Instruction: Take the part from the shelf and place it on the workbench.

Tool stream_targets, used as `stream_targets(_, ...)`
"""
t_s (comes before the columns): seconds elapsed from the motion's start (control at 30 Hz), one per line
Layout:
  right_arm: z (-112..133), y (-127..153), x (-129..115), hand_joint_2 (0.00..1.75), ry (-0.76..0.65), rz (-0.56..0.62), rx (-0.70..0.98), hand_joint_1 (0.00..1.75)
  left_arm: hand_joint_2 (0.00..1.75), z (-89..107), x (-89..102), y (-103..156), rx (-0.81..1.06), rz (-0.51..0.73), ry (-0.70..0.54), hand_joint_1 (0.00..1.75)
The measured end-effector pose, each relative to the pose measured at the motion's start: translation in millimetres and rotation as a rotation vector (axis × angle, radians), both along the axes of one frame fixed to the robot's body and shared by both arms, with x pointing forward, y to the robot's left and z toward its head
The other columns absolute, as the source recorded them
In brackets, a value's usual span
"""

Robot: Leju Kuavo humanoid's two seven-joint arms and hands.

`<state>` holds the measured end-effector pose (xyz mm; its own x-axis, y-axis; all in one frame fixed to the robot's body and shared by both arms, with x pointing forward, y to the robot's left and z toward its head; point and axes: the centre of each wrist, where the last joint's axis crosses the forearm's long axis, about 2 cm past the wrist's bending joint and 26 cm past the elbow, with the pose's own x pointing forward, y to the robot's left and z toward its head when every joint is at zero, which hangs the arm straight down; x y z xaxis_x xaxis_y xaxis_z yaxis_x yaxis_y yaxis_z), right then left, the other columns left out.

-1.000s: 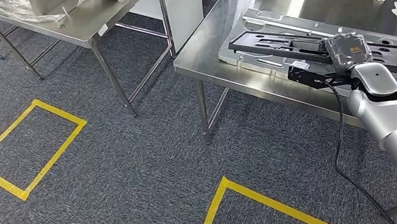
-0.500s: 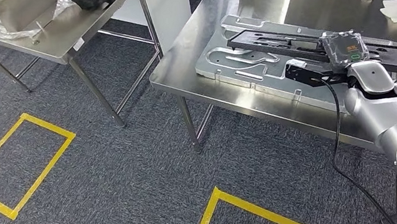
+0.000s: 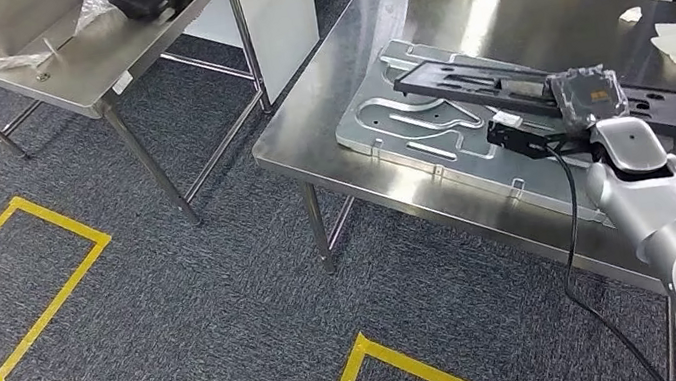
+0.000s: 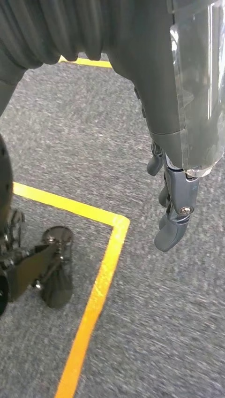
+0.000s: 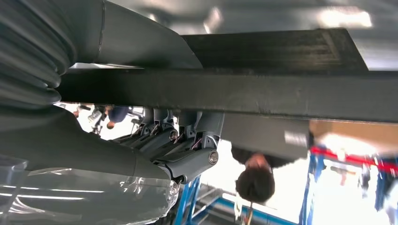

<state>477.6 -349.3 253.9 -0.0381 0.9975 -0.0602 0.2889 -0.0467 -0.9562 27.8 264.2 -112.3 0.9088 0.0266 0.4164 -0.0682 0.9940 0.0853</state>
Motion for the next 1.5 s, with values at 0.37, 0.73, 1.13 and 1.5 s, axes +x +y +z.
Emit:
stream_targets(0.37, -32.8, -35.4, -25.9, 1.75, 0.015, -0.042, 0.012, 1.75, 1.75, 0.0, -0.6, -0.3, 0.014, 0.012, -0.026, 0.00)
stream_targets(0.73, -29.7, -42.7, -29.3, 1.75, -0.004, -0.041, 0.012, 1.75, 1.75, 0.2, 2.0, 1.4, 0.032, 0.057, -0.071, 0.00)
stream_targets(1.13, -30.4, -43.4, -29.9, 0.00, -0.008, -0.017, -0.001, 0.00, 1.75, 0.2, 2.1, 1.5, 0.031, 0.084, -0.069, 0.00)
stream_targets(1.5, -30.0, -43.5, -29.7, 0.00, -0.017, -0.007, 0.002, 0.00, 1.75, 0.2, 2.2, 1.5, 0.030, 0.075, -0.054, 0.00)
